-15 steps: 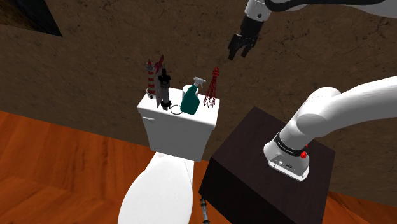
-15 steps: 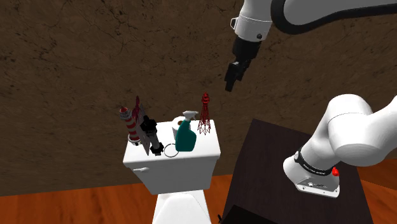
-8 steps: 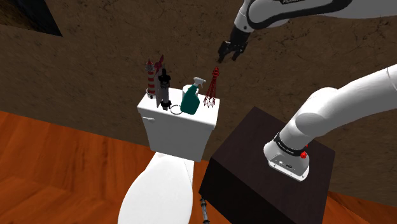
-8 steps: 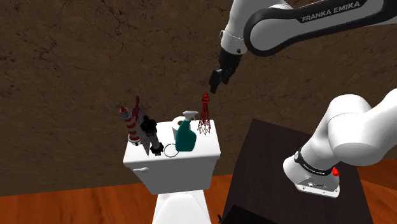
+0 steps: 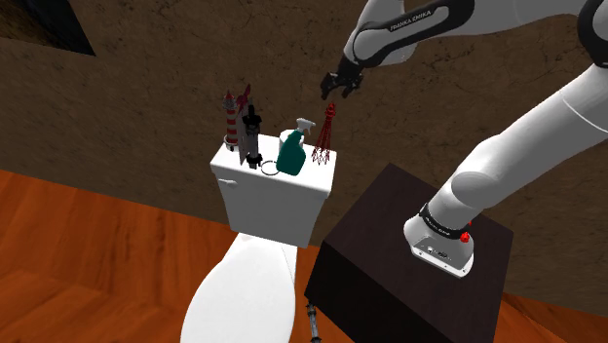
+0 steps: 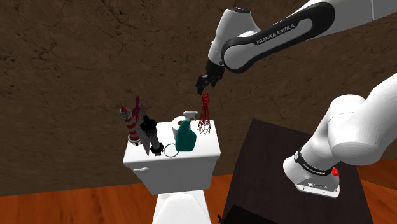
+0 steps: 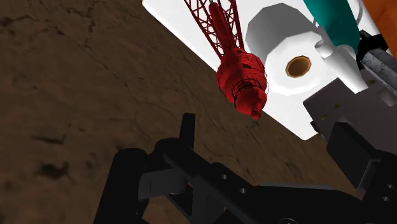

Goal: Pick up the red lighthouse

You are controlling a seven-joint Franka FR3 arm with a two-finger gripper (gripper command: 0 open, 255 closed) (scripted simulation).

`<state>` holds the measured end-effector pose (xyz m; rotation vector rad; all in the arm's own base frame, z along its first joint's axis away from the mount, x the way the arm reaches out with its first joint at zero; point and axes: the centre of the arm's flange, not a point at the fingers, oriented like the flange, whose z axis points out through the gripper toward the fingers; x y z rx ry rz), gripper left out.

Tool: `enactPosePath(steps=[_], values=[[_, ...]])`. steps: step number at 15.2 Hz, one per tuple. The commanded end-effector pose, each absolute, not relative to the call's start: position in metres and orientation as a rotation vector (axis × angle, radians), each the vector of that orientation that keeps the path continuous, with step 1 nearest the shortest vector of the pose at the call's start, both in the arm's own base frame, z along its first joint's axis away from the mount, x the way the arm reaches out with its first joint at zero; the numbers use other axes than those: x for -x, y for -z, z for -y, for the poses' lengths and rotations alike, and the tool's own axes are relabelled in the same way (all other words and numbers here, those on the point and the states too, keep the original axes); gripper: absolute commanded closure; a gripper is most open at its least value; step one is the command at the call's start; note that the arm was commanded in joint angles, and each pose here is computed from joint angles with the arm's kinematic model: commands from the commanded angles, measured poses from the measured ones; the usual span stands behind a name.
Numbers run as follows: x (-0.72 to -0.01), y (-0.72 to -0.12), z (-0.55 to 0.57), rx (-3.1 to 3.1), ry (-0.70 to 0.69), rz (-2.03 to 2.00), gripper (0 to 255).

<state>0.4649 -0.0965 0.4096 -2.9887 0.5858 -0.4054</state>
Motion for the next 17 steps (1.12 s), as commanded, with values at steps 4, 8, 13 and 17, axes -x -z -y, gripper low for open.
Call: enactPosePath(steps=[4,8,13,17], values=[[-0.470,-0.388,0.100,2.986,0.421,-0.599,0],[-0.470,-0.369,0.100,2.986,0.421,-0.599,0],[-0.471,-0.369,0.101,2.986,0.421,-0.599,255],[-0.471,-0.369,0.101,2.986,0.421,-0.599,255]])
